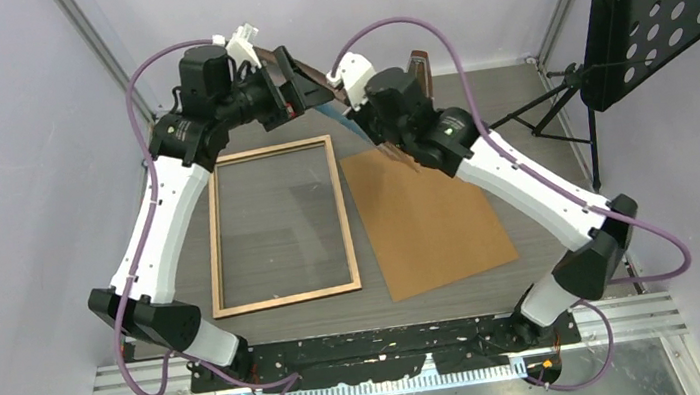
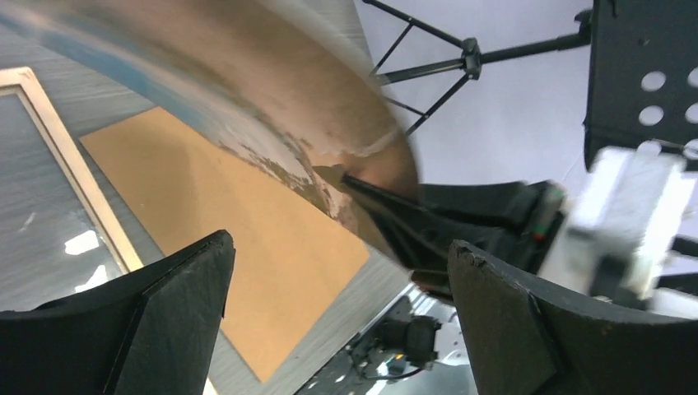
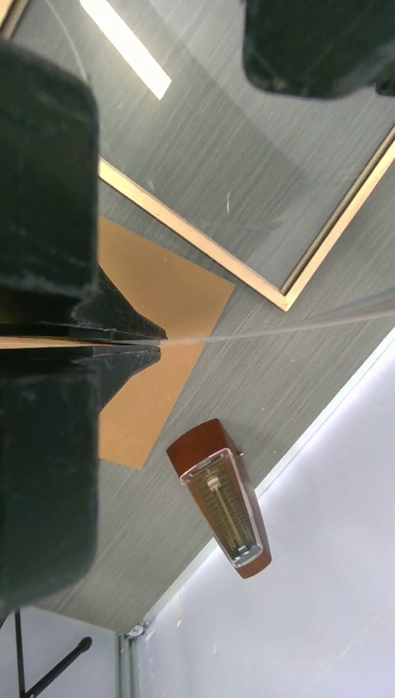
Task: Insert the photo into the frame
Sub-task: Turn over the photo from the photo frame.
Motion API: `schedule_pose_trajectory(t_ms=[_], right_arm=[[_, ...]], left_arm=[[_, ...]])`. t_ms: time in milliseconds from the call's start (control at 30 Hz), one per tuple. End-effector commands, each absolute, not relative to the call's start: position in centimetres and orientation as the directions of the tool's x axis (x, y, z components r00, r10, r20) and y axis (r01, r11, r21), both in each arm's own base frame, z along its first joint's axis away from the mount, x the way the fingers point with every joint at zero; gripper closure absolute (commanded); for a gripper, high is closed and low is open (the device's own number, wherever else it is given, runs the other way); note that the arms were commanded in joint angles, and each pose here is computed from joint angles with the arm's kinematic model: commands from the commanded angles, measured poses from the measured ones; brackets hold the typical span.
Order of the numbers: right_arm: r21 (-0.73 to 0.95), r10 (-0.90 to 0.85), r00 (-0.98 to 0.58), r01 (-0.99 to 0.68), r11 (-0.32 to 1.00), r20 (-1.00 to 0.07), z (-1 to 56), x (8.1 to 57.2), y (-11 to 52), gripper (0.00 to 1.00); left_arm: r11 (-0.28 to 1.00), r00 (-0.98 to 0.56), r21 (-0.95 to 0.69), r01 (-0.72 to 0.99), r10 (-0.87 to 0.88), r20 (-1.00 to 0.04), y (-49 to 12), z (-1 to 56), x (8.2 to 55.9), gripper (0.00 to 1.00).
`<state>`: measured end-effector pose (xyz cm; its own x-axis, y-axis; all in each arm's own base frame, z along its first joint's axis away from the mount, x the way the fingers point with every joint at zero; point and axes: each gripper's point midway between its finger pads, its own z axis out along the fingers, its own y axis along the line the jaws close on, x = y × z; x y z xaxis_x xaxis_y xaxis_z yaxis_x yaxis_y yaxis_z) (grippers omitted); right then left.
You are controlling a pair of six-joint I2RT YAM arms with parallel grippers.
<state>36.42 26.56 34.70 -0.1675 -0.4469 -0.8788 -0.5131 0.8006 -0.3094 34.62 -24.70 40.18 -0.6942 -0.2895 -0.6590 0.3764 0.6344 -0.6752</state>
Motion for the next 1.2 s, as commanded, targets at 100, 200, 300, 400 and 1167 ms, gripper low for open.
schedule_pose_trajectory(t_ms=[100, 200, 300, 400, 1167], right_arm=[[-0.338, -0.455, -0.184, -0.447, 0.828, -0.871, 33.5, 37.7, 28.0, 0.94], [-0.337, -0.463, -0.18, -0.471, 0.816, -0.868, 32.9, 37.1, 29.1, 0.94], [-0.336, -0.466, -0.176, -0.485, 0.808, -0.867, 32.7, 36.6, 29.9, 0.94], [-0.342, -0.475, -0.168, -0.495, 0.799, -0.864, 32.5, 35.9, 30.7, 0.94], [-0.462, -0.585, -0.152, -0.473, 0.75, -0.796, 27.8, 34.4, 36.4, 0.89]], left_arm=[[0.512, -0.754, -0.822, 0.25, -0.429, -0.497, -24.2, 39.9, 35.4, 0.0], [0.516, -0.755, -0.83, 0.211, -0.453, -0.474, -23.6, 38.6, 36.2, 0.0], [0.517, -0.765, -0.836, 0.182, -0.46, -0.451, -23.7, 37.3, 36.6, 0.0], [0.504, -0.772, -0.849, 0.155, -0.475, -0.423, -23.8, 36.8, 36.8, 0.0], [0.579, -0.734, -0.813, 0.061, -0.526, -0.43, -22.2, 32.5, 39.2, 0.29]])
